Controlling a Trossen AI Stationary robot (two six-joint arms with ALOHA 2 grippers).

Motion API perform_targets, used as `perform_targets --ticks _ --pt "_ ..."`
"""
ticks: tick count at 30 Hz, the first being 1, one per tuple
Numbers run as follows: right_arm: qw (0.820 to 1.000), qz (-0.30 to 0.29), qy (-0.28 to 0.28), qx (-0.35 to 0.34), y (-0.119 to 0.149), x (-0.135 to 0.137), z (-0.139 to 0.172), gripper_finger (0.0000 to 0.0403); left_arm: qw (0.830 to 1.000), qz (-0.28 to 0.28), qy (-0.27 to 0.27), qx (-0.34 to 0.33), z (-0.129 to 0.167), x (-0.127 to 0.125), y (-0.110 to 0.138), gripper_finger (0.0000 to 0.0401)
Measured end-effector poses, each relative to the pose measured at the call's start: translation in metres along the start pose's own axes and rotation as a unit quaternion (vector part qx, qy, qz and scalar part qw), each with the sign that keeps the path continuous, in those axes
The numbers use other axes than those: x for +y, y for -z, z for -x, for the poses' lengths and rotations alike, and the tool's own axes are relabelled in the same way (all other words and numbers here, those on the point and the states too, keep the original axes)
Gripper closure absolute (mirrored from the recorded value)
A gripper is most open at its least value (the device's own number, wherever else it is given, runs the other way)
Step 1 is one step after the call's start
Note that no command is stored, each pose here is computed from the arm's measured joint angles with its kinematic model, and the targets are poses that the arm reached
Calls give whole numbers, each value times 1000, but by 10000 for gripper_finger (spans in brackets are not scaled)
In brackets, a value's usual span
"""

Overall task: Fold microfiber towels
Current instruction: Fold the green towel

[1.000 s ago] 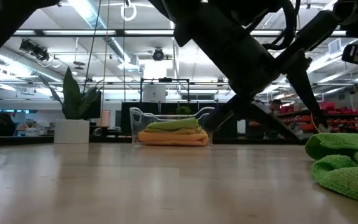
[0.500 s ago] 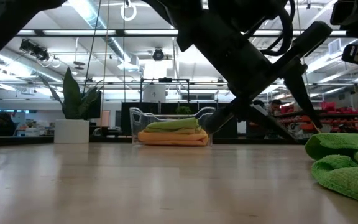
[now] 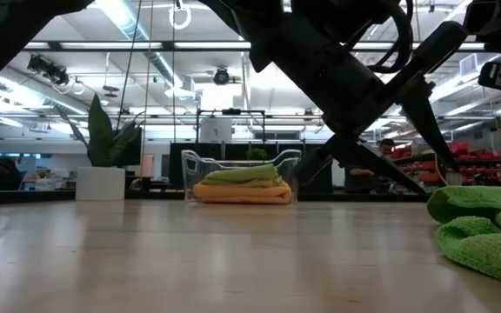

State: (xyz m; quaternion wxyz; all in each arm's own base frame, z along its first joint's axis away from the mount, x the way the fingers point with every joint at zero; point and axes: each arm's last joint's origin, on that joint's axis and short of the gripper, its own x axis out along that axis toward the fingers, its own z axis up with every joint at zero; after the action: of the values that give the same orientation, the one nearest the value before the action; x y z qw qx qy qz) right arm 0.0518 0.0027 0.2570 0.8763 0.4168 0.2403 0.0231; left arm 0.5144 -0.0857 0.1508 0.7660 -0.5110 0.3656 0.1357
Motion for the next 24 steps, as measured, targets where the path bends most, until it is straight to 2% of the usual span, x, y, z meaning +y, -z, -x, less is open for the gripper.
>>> perform_targets --ticks 16,24 --pt "1000 -1 3 -2 0 0 0 394 999 21 23 29 -19 5 12 247" --pt "1000 3 3 -2 0 0 0 394 999 18 50 12 -19 1 10 281"
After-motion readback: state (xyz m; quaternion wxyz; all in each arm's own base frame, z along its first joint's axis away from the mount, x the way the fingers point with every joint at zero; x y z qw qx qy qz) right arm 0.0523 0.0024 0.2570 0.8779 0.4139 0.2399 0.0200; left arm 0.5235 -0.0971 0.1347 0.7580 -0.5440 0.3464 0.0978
